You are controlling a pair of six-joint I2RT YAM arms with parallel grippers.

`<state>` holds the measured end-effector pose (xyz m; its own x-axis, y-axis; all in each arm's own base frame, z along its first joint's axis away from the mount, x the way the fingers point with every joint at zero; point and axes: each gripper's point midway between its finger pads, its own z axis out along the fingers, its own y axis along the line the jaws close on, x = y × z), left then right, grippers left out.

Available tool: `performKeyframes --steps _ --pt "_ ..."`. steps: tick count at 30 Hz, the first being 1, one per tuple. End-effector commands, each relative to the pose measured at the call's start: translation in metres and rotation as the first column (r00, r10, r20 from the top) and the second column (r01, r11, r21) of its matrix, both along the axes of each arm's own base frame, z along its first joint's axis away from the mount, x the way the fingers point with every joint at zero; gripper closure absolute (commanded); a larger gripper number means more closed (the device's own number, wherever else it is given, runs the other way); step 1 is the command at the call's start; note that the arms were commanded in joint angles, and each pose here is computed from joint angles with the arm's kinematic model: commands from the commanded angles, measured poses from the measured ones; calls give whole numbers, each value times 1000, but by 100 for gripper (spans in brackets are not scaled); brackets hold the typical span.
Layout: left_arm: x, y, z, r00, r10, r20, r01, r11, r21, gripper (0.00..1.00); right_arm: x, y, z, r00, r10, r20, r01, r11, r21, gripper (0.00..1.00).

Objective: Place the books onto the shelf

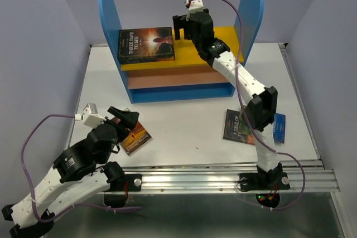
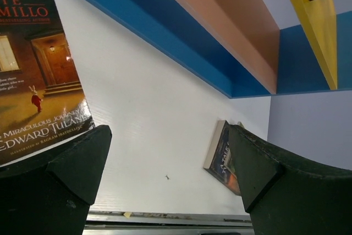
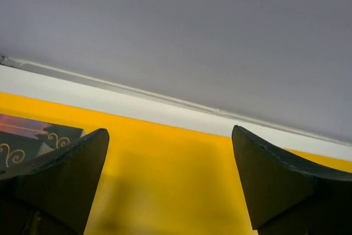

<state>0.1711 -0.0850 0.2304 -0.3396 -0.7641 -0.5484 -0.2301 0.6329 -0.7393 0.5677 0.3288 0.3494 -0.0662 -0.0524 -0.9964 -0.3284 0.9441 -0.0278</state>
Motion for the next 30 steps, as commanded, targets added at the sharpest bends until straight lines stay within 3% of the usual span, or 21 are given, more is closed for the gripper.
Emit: performKeyframes --steps 1,3,4,6,8,9,13,14,15,16,20,22,24,25,26,28,30 --pt "15 -17 40 995 -39 89 38 999 12 1 -40 -33 92 984 -125 125 107 984 139 0" --pt "21 -24 61 988 -60 140 58 998 20 1 -50 -47 83 984 -152 98 140 983 117 0" --pt "26 -30 65 988 -67 142 62 997 38 1 -69 -61 107 980 -158 122 141 980 141 0" --pt "35 -38 82 981 -76 179 67 996 55 1 -86 -66 91 989 -128 76 117 984 135 0" --pt "43 -44 97 975 -71 209 62 997 51 1 -120 -77 116 993 -68 100 51 985 167 0" --pt "49 -50 104 973 -82 216 65 994 83 1 -129 -78 98 998 -40 52 32 989 141 0" --pt "70 -70 134 962 -97 255 67 990 123 1 -184 -91 100 998 63 -27 -57 981 186 0" --pt "77 -72 139 959 -109 263 71 986 152 1 -193 -91 78 993 87 -78 -72 981 181 0" --pt "86 -80 148 956 -118 267 75 983 168 1 -214 -102 89 993 103 -59 -88 971 224 0" --pt "90 -88 151 949 -163 269 117 977 178 1 -221 -105 60 988 103 -116 -77 974 215 0" --pt "138 -96 156 937 -220 271 163 962 217 2 -261 -132 42 985 85 -153 -31 946 322 0" --pt "151 -98 155 934 -240 265 181 956 230 7 -271 -137 30 980 89 -177 -27 945 326 0" --pt "165 -102 154 933 -260 247 197 947 254 29 -279 -143 11 972 77 -222 -3 948 317 0" --pt "168 -105 155 930 -275 243 211 943 257 48 -284 -147 12 973 77 -219 -3 948 319 0" --pt "171 -105 153 933 -274 233 211 942 261 58 -286 -152 9 972 58 -228 17 949 314 0" --pt "178 -105 154 935 -271 230 208 941 266 74 -290 -158 -1 966 39 -256 39 955 294 0" --pt "180 -105 153 936 -267 228 204 942 266 83 -293 -166 -6 963 10 -270 69 957 281 0"
